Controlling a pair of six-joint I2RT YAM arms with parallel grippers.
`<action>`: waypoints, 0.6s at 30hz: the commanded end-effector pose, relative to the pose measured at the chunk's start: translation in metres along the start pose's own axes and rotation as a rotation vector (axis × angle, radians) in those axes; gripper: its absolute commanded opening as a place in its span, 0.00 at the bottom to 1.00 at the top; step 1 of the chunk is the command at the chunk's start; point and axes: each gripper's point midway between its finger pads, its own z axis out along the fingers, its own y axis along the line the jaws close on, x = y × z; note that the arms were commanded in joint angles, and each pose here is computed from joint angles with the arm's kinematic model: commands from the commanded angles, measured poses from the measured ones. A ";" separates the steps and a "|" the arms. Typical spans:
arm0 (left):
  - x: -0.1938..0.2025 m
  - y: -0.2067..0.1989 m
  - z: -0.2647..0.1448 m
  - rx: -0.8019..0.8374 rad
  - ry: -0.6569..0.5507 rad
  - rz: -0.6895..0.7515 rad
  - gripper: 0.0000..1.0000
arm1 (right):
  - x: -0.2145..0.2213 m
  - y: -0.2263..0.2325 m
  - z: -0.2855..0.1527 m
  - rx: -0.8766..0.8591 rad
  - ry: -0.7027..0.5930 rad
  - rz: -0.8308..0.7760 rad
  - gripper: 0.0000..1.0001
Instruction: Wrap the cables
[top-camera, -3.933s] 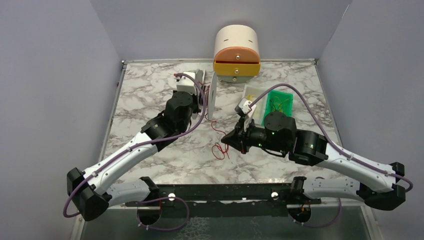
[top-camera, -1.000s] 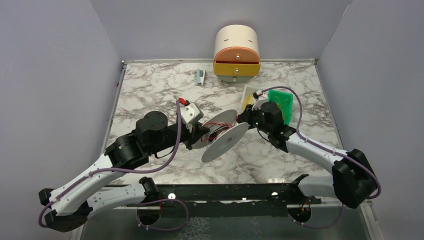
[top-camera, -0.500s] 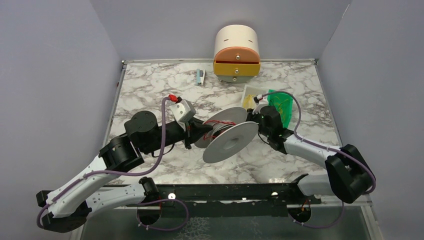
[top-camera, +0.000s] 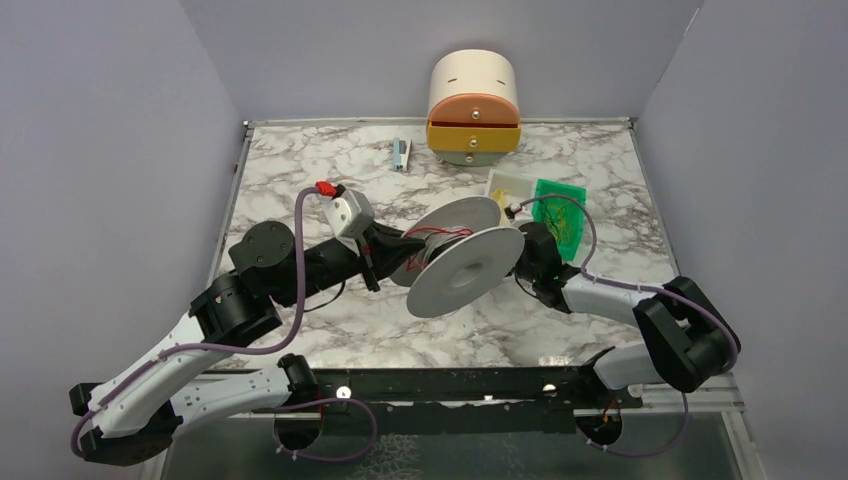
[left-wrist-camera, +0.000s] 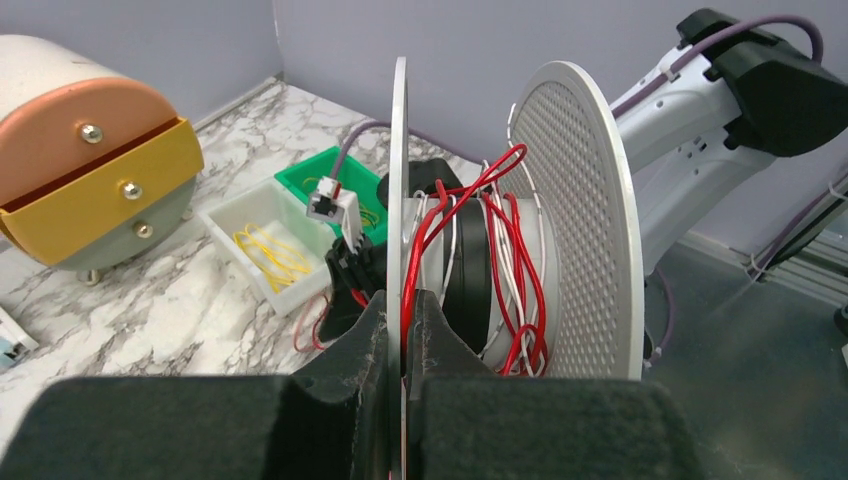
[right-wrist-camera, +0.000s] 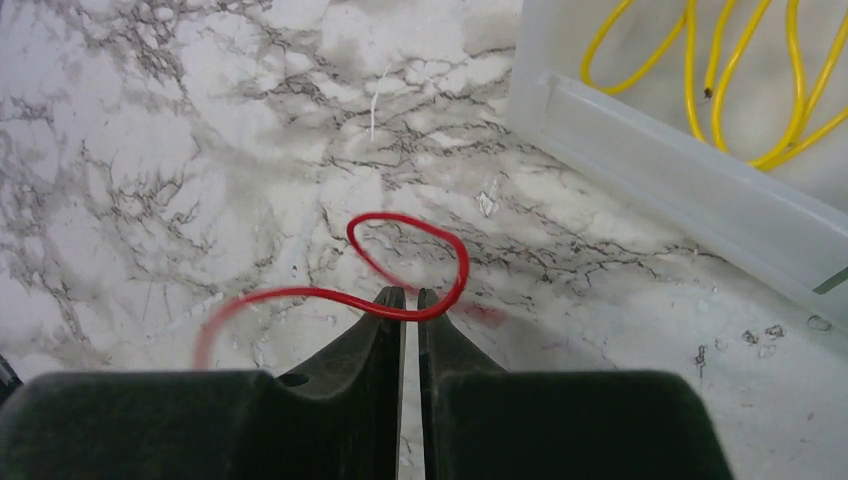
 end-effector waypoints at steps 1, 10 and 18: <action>-0.069 0.003 -0.013 -0.053 -0.229 -0.012 0.00 | 0.012 0.002 0.001 -0.044 0.014 0.016 0.13; -0.077 0.026 -0.010 -0.178 -0.267 -0.032 0.00 | 0.031 0.001 -0.008 -0.061 0.053 0.030 0.16; -0.077 0.042 -0.007 -0.271 -0.263 -0.044 0.00 | 0.031 0.004 -0.029 -0.065 0.042 0.036 0.25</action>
